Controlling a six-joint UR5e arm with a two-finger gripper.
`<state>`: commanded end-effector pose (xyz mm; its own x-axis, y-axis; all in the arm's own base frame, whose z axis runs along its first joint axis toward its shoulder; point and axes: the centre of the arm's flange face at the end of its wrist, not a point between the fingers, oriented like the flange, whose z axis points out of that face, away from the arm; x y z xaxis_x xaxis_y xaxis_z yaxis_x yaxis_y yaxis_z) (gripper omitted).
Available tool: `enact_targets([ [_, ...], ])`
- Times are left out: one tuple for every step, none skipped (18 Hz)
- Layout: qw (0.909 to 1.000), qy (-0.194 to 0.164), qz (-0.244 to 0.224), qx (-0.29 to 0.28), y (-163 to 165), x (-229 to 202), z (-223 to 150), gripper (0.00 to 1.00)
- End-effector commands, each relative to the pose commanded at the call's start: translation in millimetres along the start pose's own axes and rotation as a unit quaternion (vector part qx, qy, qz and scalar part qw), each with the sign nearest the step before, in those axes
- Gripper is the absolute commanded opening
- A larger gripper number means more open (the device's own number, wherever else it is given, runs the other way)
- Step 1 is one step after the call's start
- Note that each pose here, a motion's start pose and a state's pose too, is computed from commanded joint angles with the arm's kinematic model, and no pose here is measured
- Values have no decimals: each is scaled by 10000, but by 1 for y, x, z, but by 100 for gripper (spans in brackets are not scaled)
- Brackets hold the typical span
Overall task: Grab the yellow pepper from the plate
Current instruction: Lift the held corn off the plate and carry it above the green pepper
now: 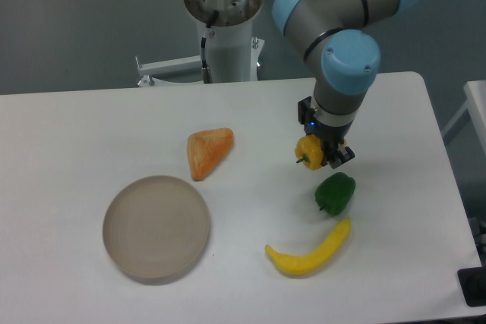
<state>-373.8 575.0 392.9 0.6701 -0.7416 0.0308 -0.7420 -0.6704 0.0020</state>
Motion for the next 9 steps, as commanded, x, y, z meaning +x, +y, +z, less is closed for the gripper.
enact_targets([
  [10000,-15,0,0,0,-2,0,0],
  [10000,-31,7,-1,-1,-2,0,0],
  [10000,-23,0,-8,-1,-3,1,0],
  [10000,-15,0,-8,-1,-3,2,0],
  [10000,-8,0,-8,-1,-3,3,0],
  [10000,-8,0,-8,-1,-4,4,0],
  [10000,-15,0,-8,-1,-4,3,0],
  [10000,-8,0,-8,-1,-4,4,0],
  [10000,-8,0,0,-1,-4,4,0],
])
